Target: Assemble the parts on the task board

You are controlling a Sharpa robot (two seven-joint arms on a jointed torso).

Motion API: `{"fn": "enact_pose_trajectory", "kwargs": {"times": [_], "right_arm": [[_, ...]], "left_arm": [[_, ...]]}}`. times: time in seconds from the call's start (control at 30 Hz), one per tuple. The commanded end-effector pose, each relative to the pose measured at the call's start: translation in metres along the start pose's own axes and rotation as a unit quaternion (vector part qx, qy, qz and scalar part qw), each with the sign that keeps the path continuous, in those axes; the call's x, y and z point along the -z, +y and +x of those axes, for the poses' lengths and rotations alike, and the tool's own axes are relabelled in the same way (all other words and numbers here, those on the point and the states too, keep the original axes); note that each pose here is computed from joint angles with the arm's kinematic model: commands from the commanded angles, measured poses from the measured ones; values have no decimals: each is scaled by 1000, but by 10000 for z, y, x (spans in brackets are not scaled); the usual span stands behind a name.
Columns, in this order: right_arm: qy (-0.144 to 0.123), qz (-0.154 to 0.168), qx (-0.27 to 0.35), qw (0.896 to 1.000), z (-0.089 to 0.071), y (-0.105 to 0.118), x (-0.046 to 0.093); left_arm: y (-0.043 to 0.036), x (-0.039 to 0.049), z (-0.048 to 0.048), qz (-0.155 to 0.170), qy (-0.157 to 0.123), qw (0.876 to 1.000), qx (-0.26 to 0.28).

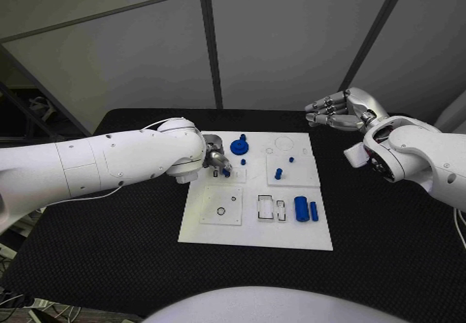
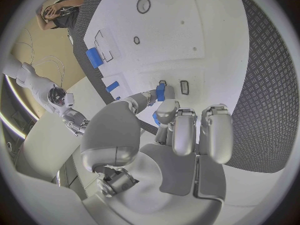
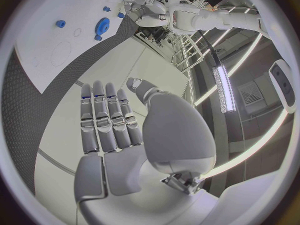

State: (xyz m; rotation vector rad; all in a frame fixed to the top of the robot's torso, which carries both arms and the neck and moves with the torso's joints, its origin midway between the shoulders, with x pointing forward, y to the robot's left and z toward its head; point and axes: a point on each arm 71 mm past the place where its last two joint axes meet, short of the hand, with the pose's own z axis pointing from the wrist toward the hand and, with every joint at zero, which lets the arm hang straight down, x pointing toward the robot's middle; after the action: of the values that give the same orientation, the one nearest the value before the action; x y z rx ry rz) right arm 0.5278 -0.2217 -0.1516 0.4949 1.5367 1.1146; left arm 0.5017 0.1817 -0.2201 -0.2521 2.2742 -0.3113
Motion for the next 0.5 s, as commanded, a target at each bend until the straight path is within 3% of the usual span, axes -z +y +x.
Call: {"fn": "enact_pose_trajectory", "kwargs": {"times": [0.03,0.5], "right_arm": [[4,-5,0,1000,1,16,-6],[6,-4,0,1000,2,14,-6]], "left_arm": [[14,-7,59,-5,16,1000,-15],[19,-6,73,-6,21,1000,-22]]}}
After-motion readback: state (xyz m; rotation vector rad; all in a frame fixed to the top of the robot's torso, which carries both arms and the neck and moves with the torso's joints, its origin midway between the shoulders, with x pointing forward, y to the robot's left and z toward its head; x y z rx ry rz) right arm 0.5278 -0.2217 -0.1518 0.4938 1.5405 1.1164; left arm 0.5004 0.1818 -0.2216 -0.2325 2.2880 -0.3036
